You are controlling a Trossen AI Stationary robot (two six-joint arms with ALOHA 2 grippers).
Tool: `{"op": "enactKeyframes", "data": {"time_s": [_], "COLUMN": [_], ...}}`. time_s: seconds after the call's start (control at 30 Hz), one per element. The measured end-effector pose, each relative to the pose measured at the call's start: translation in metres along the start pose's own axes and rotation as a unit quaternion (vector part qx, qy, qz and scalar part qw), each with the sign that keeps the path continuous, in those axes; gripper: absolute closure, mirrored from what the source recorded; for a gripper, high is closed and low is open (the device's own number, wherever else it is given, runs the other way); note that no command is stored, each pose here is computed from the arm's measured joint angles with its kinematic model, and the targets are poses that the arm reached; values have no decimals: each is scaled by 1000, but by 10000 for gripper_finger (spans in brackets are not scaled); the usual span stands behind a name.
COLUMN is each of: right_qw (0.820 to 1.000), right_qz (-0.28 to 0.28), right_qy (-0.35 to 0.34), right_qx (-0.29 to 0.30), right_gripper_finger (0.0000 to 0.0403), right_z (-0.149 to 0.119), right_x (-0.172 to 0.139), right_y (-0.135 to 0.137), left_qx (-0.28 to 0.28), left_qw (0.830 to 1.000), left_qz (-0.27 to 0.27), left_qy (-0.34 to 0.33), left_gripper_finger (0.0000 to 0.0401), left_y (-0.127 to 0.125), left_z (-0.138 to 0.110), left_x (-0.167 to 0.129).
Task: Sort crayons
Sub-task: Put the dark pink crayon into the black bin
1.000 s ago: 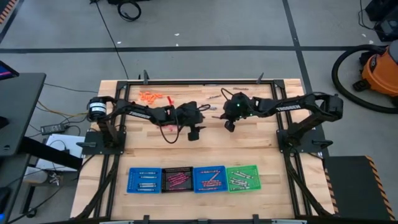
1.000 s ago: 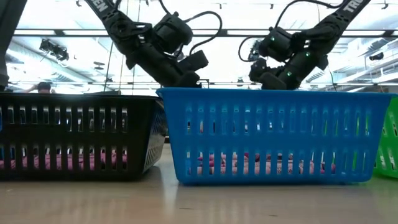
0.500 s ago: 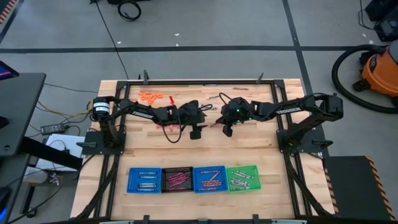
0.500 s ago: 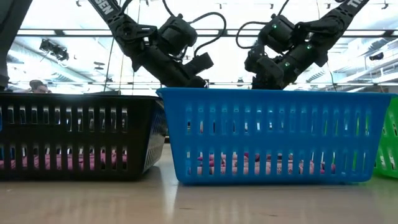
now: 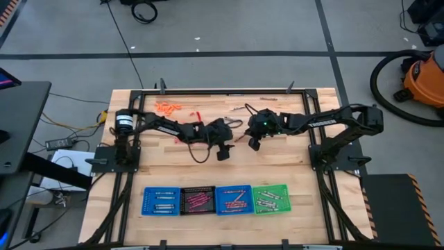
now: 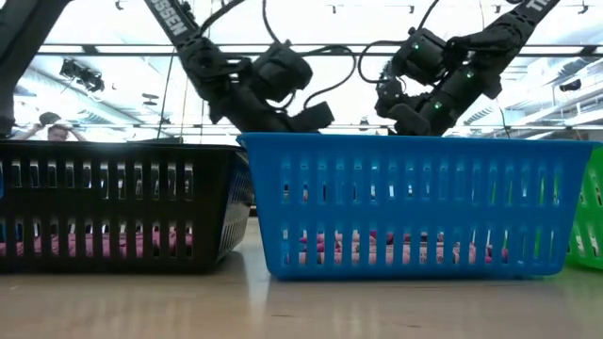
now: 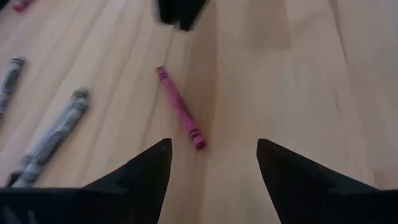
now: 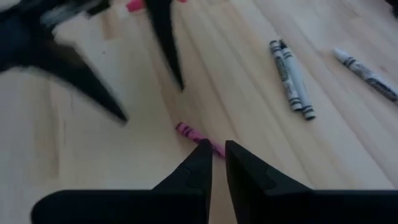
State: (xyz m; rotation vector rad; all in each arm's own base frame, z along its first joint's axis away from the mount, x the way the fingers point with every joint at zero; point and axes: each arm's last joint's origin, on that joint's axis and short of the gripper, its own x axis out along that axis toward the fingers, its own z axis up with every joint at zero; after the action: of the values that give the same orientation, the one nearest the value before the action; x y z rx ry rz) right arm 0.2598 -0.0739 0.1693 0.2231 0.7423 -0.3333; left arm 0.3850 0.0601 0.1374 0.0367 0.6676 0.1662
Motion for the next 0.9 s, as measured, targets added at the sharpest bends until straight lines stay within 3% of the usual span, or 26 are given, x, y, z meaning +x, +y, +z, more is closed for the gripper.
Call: {"op": "enactKeyframes", "data": {"time_s": [0.33,0.67,0.9], "right_qw": [1000,1000,1000], "right_qz": [10,0,-7], "right_qy": [12,-10,-17], "right_qx": [-4,-11,-9], "right_gripper_finger": [351,351,351], "right_z": [-2,2,4], "right_x": [-9,-28,-41], "right_y": [10,15,14], "left_qx": [-3,-5,-9], "left_qw": [998,995,995], "left_qz": [54,59,38], "left_qy": [37,75,91], "left_gripper_finger": [187,212,292], "left_y": [4,11,11], "left_z": [21,12,9], "left_x": [40,60,61]}}
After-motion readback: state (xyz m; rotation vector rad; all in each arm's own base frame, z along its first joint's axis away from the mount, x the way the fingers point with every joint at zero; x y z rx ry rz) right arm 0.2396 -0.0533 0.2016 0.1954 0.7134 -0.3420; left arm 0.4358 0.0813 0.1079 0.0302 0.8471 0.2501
